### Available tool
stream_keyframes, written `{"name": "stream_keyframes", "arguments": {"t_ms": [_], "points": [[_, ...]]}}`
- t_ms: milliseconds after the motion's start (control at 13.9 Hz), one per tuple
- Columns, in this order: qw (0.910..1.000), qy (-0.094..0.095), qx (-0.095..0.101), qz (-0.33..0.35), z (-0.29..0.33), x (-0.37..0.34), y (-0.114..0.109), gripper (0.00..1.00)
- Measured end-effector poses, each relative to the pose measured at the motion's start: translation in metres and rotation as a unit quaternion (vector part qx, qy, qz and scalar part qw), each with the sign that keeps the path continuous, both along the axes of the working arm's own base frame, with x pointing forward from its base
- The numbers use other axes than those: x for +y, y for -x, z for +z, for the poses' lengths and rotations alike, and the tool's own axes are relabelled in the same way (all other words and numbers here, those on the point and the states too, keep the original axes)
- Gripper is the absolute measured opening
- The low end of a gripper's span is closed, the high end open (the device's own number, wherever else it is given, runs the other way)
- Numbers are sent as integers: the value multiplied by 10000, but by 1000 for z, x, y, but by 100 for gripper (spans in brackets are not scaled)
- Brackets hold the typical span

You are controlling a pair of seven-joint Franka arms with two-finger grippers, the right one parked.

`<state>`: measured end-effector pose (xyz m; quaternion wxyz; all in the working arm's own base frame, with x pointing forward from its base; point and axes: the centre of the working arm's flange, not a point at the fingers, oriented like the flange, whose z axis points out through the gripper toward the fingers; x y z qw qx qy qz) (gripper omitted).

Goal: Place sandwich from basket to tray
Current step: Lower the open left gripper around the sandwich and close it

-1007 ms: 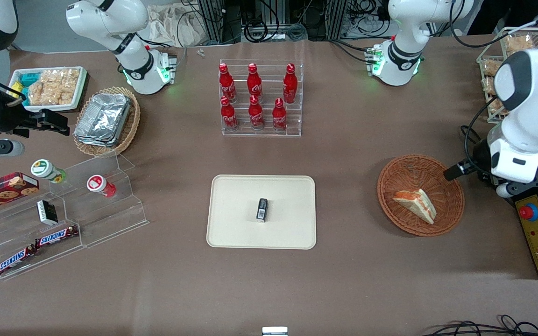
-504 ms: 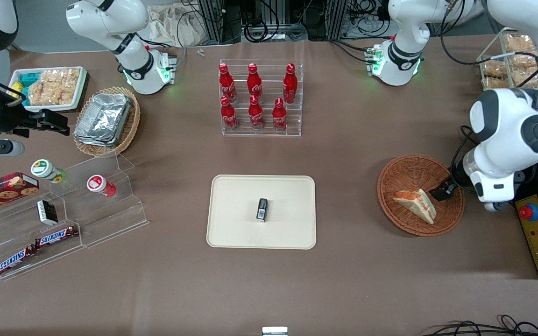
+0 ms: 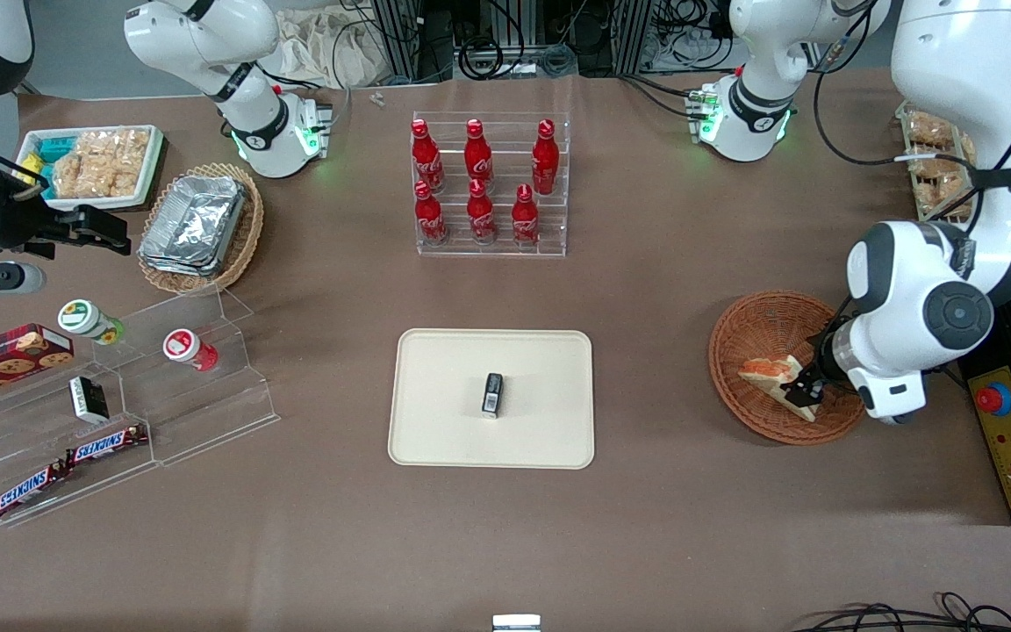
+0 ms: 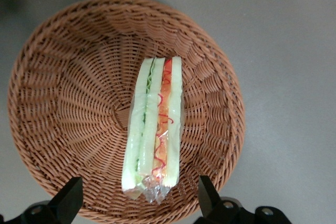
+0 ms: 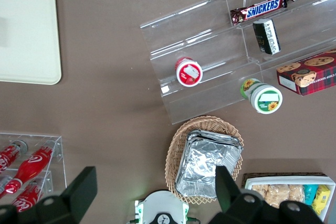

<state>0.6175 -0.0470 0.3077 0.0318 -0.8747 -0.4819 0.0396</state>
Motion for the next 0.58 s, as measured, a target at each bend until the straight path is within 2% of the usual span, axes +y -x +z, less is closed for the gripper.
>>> {"name": "stream_keyframes", "arguments": {"t_ms": [576], "points": [[9998,-64,112,123,-15,4,-1,99]]}}
